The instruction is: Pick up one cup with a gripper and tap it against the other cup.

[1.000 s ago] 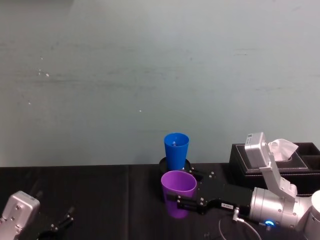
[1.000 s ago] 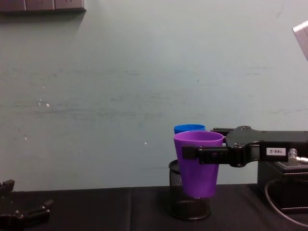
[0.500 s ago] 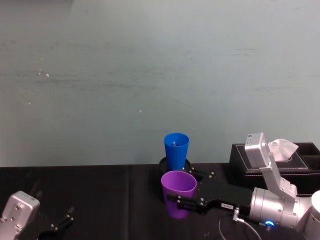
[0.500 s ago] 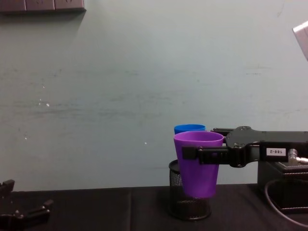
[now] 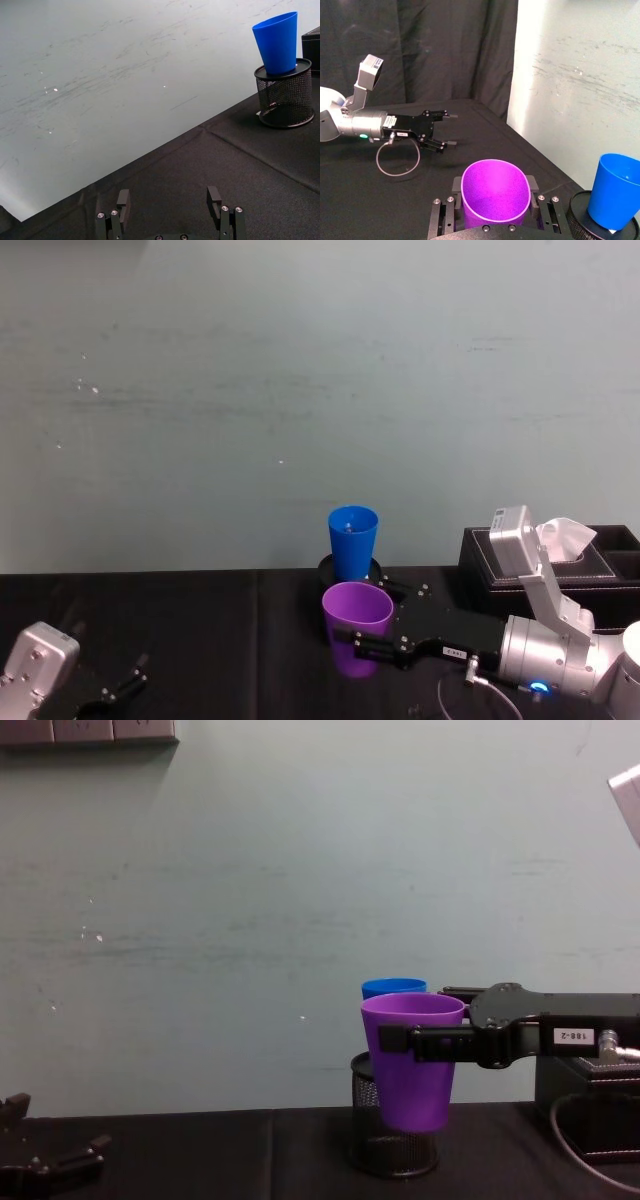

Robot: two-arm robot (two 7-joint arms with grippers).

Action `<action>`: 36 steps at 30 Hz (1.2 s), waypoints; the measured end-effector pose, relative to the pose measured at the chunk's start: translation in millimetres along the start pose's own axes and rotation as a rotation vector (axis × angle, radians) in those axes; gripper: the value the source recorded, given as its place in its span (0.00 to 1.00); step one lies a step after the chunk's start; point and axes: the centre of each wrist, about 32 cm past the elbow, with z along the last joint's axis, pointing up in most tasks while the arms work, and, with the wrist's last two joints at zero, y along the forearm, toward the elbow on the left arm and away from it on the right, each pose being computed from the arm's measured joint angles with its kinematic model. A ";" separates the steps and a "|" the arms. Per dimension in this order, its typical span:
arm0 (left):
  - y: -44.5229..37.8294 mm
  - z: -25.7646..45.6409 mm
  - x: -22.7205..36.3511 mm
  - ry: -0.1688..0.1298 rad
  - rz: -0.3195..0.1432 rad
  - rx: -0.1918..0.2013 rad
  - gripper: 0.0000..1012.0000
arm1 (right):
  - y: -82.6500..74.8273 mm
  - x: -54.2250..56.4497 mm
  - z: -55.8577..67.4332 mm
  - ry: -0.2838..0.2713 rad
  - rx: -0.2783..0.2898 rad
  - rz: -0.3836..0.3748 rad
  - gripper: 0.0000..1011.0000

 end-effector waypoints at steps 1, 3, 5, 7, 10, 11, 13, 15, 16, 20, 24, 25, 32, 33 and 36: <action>0.0 0.0 0.0 0.000 0.000 0.000 0.99 | 0.0 0.0 0.0 0.000 0.000 0.000 0.73; 0.0 0.0 0.0 0.000 0.000 0.000 0.99 | 0.0 0.0 0.0 0.000 0.000 0.000 0.73; 0.0 0.0 0.0 0.000 0.000 0.000 0.99 | 0.0 0.0 0.0 0.000 0.000 0.000 0.73; 0.0 0.0 0.0 0.000 0.000 0.000 0.99 | 0.0 0.0 0.0 0.000 0.000 0.000 0.73; 0.0 0.0 0.0 0.000 0.000 0.000 0.99 | 0.0 0.0 0.0 0.000 0.000 0.000 0.73; 0.0 0.0 0.0 0.000 0.000 0.000 0.99 | 0.0 0.0 0.0 0.000 0.000 0.000 0.73; 0.0 0.0 0.0 0.000 0.000 0.000 0.99 | 0.0 0.0 0.0 0.000 0.000 0.000 0.73; 0.0 0.0 0.0 0.000 0.000 0.000 0.99 | 0.0 0.0 0.0 0.000 0.000 0.000 0.73; 0.0 0.0 0.0 0.000 0.000 0.000 0.99 | 0.0 0.0 0.0 0.000 0.000 0.000 0.73; 0.0 0.0 0.0 0.000 0.000 0.000 0.99 | 0.0 0.0 0.0 0.000 0.000 0.000 0.73; 0.0 0.0 0.0 0.000 0.000 0.000 0.99 | 0.0 0.0 0.0 0.000 0.000 0.000 0.73; 0.0 0.0 0.0 0.000 0.000 0.000 0.99 | 0.0 0.0 0.0 0.000 0.000 0.000 0.73; 0.0 0.0 0.0 0.000 0.000 0.000 0.99 | 0.0 0.0 0.0 0.000 0.000 0.000 0.73; 0.0 0.0 0.0 0.000 0.000 0.000 0.99 | 0.0 0.0 0.0 0.000 0.000 0.000 0.73; 0.0 0.0 0.0 0.000 0.000 0.000 0.99 | 0.0 0.0 0.0 0.000 0.000 0.000 0.73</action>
